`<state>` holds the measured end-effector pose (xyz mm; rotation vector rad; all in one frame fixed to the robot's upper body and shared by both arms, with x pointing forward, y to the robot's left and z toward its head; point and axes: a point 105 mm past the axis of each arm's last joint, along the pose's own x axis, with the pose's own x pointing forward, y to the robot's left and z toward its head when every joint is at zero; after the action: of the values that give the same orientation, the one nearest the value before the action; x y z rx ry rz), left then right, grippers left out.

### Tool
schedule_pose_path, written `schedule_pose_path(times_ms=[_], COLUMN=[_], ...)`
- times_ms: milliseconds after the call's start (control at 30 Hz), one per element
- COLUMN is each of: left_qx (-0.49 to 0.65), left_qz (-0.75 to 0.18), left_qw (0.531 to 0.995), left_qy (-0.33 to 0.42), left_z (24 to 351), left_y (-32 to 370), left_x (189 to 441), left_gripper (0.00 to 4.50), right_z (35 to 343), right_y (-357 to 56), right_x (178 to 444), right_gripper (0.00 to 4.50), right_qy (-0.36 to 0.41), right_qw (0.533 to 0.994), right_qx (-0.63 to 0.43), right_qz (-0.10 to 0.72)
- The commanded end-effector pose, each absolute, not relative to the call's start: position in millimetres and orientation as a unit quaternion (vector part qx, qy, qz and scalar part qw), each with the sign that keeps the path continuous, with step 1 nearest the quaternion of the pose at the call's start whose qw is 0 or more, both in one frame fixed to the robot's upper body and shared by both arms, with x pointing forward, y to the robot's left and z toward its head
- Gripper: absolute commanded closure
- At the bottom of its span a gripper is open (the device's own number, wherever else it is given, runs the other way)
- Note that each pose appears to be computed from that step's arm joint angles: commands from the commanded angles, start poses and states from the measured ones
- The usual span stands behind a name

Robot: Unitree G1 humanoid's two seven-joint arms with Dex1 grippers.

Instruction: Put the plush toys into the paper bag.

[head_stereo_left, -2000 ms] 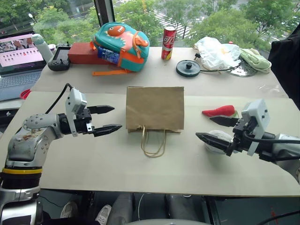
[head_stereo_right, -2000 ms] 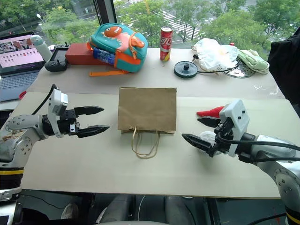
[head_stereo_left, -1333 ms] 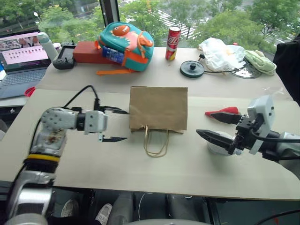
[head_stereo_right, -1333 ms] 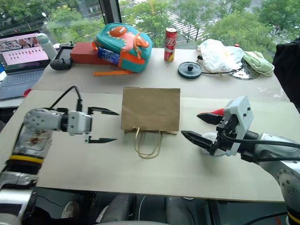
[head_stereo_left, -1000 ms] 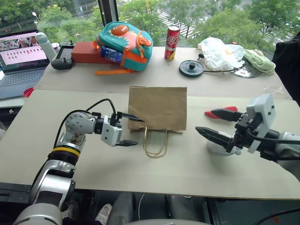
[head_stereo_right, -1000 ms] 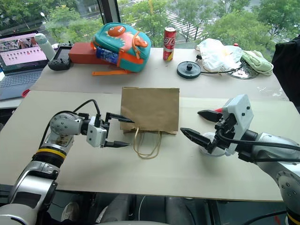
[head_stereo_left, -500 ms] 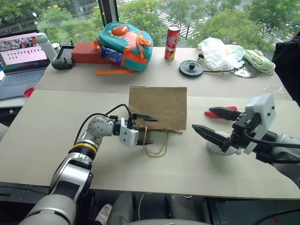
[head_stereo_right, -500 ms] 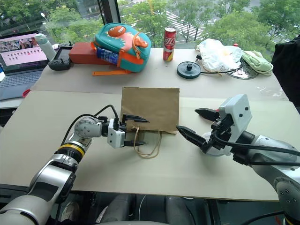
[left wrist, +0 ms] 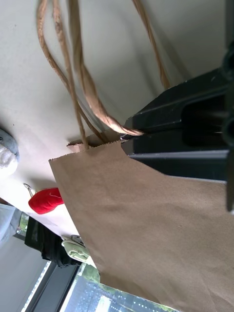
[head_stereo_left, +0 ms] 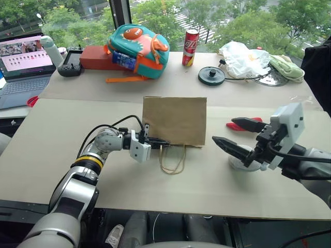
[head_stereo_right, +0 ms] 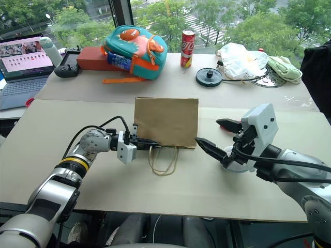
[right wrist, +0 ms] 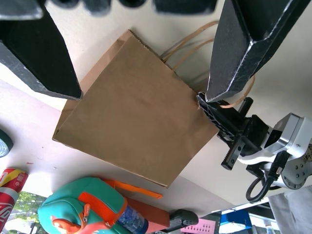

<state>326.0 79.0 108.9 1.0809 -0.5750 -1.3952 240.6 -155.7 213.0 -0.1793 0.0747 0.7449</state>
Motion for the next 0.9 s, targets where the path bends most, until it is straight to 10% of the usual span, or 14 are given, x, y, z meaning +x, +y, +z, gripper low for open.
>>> schedule_pose_path(times_ms=[33, 700, 900], left_qx=[0.477, 0.215, 0.164], left_qz=[-0.587, -0.611, -0.610], left_qw=[0.601, 0.747, 0.764], left_qy=[-0.259, -0.152, -0.129], left_z=[121, 219, 227], left_y=[80, 79, 74], left_x=[333, 360, 360], left_gripper=[4.48, 4.48, 4.50], right_z=[221, 204, 185], right_y=[-152, -172, -165], right_x=[240, 251, 252], right_gripper=[0.00, 0.00, 1.67], right_qy=[0.009, 0.039, 0.060], right_qw=[0.927, 0.949, 0.948], right_qx=[-0.091, -0.085, -0.068], right_qz=[0.364, 0.301, 0.304])
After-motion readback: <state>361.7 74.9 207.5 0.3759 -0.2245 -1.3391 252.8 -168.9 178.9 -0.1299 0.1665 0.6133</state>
